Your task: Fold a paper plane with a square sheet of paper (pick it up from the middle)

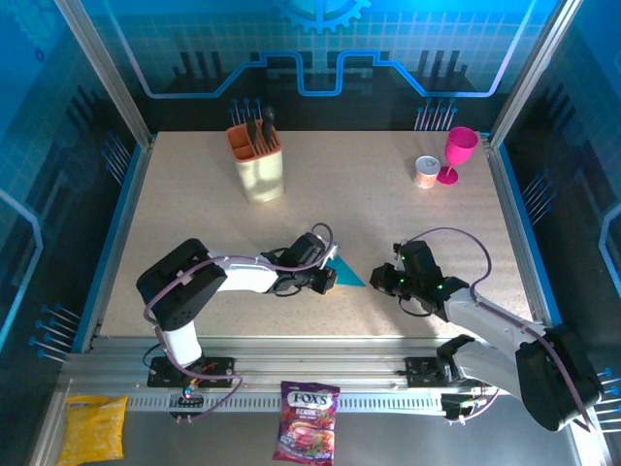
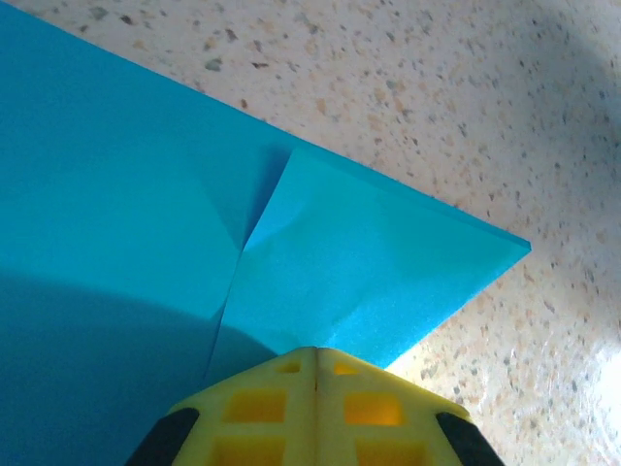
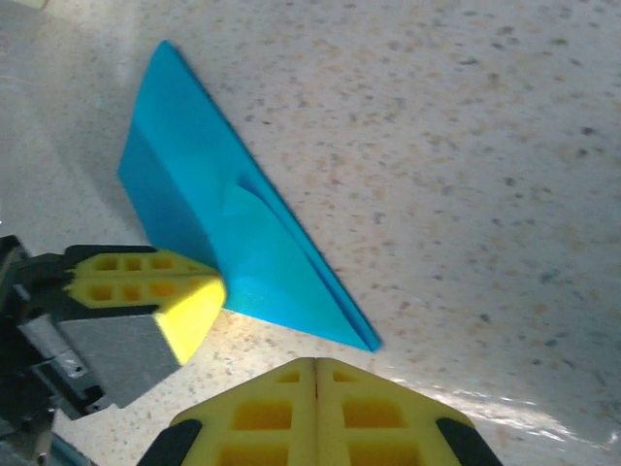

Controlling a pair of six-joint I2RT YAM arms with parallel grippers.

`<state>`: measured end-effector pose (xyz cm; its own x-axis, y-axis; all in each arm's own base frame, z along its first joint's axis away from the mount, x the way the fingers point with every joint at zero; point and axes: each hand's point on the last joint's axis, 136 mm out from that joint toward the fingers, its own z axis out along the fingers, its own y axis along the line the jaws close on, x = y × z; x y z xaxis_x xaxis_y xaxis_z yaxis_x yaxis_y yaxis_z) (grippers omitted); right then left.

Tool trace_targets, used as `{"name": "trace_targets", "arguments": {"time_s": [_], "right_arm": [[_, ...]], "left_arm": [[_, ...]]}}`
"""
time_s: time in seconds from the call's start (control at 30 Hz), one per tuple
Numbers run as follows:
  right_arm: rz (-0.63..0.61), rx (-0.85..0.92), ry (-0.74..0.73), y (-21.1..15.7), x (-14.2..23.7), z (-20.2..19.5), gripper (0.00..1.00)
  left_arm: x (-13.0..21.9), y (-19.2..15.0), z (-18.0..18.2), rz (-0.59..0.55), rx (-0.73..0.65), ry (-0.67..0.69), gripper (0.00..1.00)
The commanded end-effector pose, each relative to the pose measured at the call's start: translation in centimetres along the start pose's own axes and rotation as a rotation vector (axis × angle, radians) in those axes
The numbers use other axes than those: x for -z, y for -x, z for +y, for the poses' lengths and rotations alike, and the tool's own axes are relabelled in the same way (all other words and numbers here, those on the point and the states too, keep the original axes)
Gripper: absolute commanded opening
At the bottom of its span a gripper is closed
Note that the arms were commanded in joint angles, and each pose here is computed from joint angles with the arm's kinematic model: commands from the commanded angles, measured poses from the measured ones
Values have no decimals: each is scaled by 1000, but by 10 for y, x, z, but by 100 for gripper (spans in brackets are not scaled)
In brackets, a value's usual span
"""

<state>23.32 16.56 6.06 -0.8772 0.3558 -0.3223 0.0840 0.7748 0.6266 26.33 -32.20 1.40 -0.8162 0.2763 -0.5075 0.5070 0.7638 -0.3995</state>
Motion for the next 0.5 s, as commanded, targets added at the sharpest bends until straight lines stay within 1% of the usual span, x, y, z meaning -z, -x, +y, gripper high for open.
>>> {"name": "trace_targets", "arguments": {"time_s": [0.0,0.3,0.4,0.47], "right_arm": [[33,42,-16,-3,-4,8,0],[114,103,18,-16,-45,38,0],[129,105,5,-19,-58,36,0],[139,95,-22,-22,-66,27,0]], "left_arm": [[5,-76,22,275,-41,53,0],[7,-78,28,279,-32,61,0],[7,-77,30,270,-24,66,0],[8,-76,32,263,-13,64,0]]}}
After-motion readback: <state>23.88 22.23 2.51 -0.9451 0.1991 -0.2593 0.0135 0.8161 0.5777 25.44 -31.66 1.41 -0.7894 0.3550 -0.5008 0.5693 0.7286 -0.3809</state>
